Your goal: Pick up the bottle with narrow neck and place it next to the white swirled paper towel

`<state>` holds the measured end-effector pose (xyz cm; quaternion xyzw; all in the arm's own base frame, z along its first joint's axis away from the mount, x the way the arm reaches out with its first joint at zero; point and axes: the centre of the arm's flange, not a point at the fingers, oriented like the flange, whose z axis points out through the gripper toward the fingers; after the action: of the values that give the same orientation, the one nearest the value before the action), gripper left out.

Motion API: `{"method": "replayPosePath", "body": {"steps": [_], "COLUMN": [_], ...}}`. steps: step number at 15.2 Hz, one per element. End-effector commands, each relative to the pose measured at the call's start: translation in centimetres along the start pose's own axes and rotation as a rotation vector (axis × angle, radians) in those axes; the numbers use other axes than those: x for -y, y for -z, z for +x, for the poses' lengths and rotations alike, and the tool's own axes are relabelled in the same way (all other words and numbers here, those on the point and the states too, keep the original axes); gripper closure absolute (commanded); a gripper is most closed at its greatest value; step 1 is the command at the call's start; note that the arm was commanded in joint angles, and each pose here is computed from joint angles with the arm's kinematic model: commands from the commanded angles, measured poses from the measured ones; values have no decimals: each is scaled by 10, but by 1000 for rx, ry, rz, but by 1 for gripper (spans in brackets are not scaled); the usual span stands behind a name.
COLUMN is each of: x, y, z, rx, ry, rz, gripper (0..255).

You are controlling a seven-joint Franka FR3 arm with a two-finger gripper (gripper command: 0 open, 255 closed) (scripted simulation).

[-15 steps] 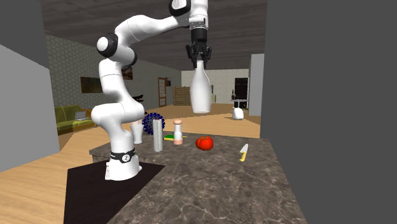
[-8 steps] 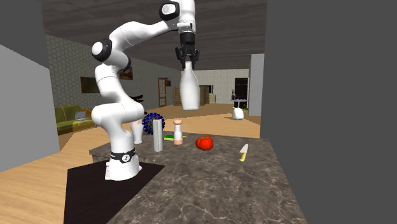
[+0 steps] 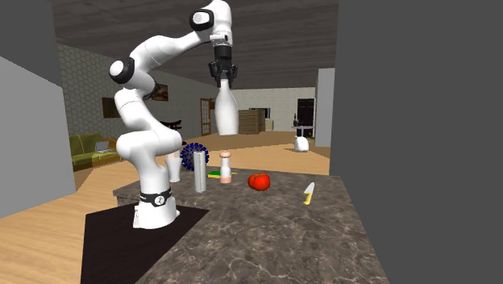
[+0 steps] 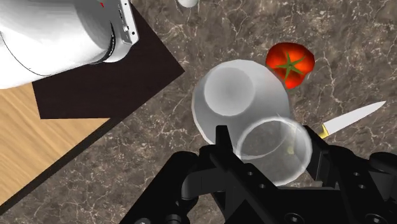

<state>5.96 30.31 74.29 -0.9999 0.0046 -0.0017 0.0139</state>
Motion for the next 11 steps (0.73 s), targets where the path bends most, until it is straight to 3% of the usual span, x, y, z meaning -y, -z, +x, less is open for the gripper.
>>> {"method": "replayPosePath", "body": {"steps": [1,11], "x": [-3,-12], "y": [-1,7], "z": [-26,-157], "rx": [1,1], "ry": [-1,-1], "rz": [0,0], "gripper": [255,255]}}
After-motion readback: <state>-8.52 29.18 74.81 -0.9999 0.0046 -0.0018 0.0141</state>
